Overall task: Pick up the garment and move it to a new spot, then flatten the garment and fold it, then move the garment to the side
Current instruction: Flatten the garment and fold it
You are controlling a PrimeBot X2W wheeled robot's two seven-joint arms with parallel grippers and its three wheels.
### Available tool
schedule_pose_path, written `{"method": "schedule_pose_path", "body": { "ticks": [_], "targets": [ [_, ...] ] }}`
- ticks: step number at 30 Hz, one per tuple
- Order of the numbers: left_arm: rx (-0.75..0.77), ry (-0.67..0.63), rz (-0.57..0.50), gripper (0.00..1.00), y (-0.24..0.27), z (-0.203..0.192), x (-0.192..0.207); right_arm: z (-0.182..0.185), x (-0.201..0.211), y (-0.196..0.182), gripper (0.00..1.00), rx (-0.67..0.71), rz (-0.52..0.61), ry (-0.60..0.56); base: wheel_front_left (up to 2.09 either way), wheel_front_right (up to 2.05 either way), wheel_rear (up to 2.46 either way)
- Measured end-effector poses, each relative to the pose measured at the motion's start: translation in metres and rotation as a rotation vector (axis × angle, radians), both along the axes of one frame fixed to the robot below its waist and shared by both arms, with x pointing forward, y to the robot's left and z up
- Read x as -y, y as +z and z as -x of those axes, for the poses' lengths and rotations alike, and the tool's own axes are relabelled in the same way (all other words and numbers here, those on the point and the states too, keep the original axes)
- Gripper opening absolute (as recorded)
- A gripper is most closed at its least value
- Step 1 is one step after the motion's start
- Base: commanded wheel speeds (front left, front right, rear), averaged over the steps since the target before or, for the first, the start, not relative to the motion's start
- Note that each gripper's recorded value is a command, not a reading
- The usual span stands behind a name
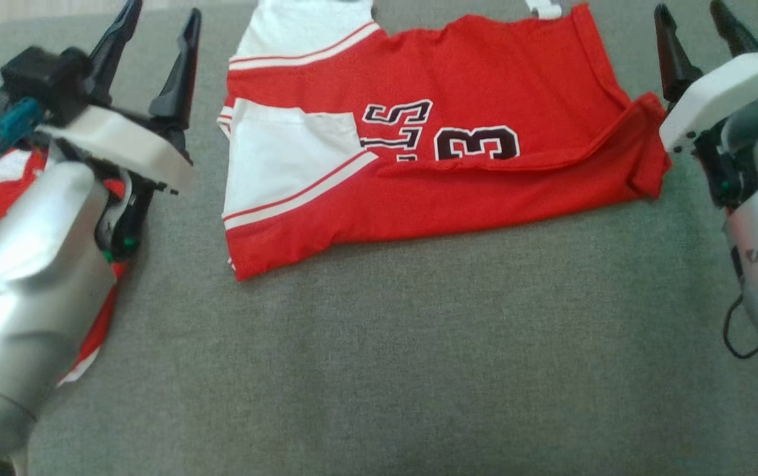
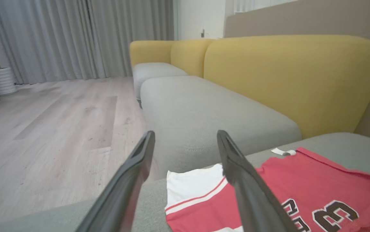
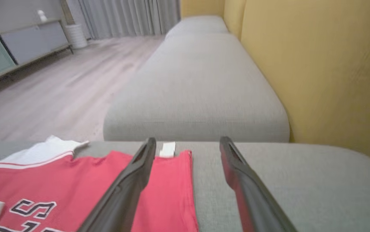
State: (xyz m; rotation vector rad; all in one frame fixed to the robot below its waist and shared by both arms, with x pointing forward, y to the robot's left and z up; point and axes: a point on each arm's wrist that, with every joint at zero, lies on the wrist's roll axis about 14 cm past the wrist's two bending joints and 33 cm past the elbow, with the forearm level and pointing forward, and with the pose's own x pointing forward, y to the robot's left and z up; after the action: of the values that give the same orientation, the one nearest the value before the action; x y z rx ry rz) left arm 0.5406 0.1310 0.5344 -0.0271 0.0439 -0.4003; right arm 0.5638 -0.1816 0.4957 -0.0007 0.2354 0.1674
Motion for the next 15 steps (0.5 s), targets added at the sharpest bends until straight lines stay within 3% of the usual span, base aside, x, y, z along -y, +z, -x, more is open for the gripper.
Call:
{"method": "schedule_pose_path", "body": {
  "ticks": [6, 10, 15],
  "targets": [
    [0.084, 0.097, 0.154, 1.0, 0.03, 0.027, -0.008, 0.028, -0.004, 0.023, 1.0, 0.187, -0.04, 0.01, 0.0, 0.0, 0.0],
    [0.172, 0.16, 0.269, 1.0, 0.054, 0.055, -0.012, 0.051, 0.0, 0.03, 1.0, 0.236, -0.126, -0.041, 0.0, 0.0, 0.0],
    [0.144, 0.226, 0.324, 1.0, 0.031, 0.099, -0.012, 0.089, -0.004, 0.015, 1.0, 0.223, -0.18, -0.079, 0.0, 0.0, 0.0]
  ]
}}
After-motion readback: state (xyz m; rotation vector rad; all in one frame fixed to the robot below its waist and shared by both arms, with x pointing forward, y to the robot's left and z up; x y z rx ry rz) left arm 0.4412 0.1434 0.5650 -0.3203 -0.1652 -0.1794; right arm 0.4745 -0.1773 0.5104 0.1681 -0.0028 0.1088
